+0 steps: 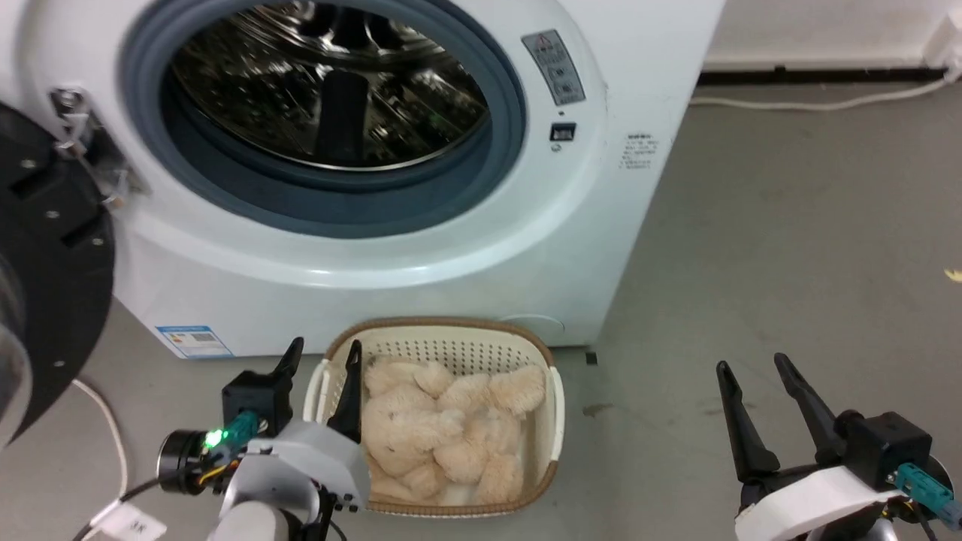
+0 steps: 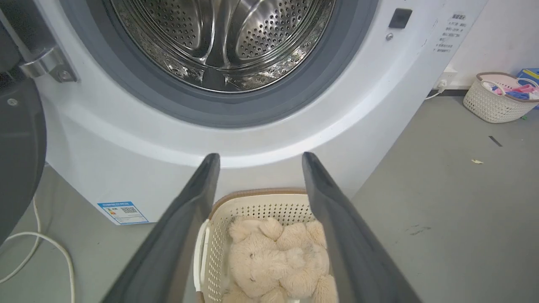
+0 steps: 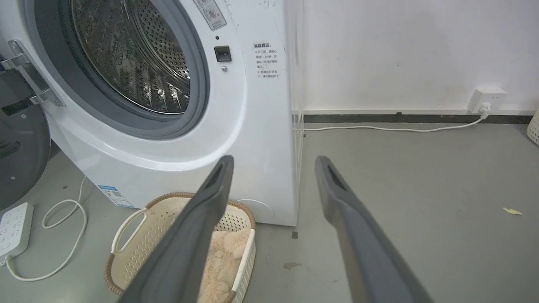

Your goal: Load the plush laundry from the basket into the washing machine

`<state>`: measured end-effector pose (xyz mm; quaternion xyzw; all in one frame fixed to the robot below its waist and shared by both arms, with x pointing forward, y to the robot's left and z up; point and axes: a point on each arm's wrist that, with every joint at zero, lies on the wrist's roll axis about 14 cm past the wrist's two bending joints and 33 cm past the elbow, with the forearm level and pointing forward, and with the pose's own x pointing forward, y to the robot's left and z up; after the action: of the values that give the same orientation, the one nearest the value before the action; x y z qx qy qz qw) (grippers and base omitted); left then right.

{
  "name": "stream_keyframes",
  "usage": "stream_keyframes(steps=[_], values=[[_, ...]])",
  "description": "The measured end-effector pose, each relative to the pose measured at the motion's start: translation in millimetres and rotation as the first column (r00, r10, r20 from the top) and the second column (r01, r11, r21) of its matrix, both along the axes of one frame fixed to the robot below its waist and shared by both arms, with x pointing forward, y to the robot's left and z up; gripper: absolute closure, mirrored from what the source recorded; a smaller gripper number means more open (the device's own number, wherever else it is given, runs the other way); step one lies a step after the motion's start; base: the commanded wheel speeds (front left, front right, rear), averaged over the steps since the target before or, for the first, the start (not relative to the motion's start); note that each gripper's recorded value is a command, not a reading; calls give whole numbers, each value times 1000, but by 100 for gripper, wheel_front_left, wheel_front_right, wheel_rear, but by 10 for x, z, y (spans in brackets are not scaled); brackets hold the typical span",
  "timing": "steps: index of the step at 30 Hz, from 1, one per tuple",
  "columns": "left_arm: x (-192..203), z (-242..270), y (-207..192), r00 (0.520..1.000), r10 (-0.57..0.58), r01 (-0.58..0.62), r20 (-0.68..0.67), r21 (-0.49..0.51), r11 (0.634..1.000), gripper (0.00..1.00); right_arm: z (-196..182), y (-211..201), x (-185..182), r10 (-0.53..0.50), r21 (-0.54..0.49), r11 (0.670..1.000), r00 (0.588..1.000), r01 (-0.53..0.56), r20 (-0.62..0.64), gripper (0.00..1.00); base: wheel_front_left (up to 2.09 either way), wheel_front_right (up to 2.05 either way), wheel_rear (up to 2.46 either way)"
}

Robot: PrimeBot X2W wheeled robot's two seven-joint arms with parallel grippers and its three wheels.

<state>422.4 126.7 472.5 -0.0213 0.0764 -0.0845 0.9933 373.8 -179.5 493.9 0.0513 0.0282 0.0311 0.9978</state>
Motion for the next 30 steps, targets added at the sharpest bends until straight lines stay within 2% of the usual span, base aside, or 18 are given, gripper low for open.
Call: stream_keyframes(steps=[7,14,21,30], values=[[217,-402,-232,987,-81,83,-142,7,997,0,-120,-143,33,-50,40,998,998,51,-26,0,0,0,0],[351,-856,-384,945,-147,161,-291,26,987,0,-285,-275,48,-97,66,993,993,101,-68,0,0,0,0],[379,-1390,-540,856,-228,298,-463,81,951,0,-503,-364,53,-135,105,983,983,149,-128,0,0,0,0],[398,-1969,-564,738,-260,428,-623,134,894,0,-766,-468,54,-179,131,970,964,206,-196,0,0,0,0]])
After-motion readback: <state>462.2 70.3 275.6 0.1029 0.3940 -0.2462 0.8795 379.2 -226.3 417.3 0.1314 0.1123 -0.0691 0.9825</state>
